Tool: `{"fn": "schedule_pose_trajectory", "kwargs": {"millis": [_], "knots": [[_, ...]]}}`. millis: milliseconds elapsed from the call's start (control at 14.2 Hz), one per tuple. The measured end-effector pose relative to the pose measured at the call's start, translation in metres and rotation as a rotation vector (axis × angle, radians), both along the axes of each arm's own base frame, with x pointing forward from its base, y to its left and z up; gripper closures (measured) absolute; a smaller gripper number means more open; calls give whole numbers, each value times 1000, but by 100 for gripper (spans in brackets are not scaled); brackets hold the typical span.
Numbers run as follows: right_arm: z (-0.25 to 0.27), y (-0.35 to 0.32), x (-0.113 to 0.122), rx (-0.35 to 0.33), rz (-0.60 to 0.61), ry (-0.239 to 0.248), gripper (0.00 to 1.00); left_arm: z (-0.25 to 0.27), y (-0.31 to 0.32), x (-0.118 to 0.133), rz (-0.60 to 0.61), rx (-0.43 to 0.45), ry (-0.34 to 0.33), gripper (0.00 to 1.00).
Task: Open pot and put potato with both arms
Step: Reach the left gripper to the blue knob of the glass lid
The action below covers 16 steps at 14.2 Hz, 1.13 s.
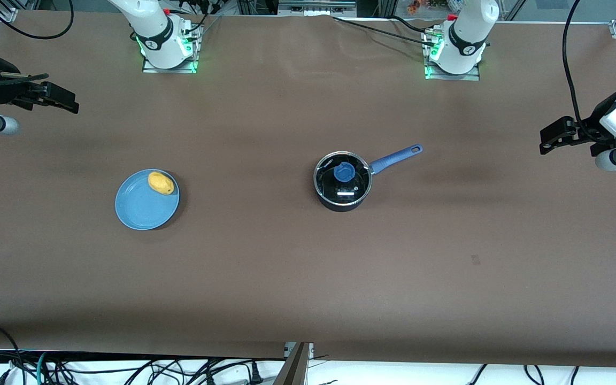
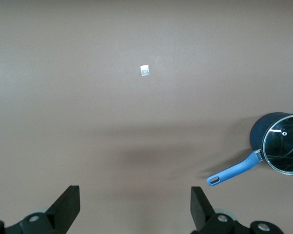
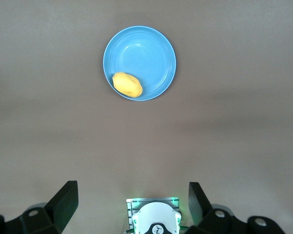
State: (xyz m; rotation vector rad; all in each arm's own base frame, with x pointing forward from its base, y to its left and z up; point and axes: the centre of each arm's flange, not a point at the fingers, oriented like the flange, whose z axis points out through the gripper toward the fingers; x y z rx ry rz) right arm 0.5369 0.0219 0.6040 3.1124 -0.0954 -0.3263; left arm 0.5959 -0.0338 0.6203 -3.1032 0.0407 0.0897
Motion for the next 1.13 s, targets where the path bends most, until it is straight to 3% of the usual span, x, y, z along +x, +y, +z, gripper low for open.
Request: {"fn": "schedule_pose_trajectory", "kwargs": {"millis": [282,565,847,1129], "knots": [[1,0,2,1,0,-18,0,-3,4,0,-1,-1,8,0],[1,0,4,1,-1,-35,0,-25,-28,6,-4,-111,42,0],[0,0,5,1,-1,-34,0,-91,-135,34,124,-145,22,0],[0,0,5,1,-2,-34,0,-164,-231,37,190,-116,24,0]]}}
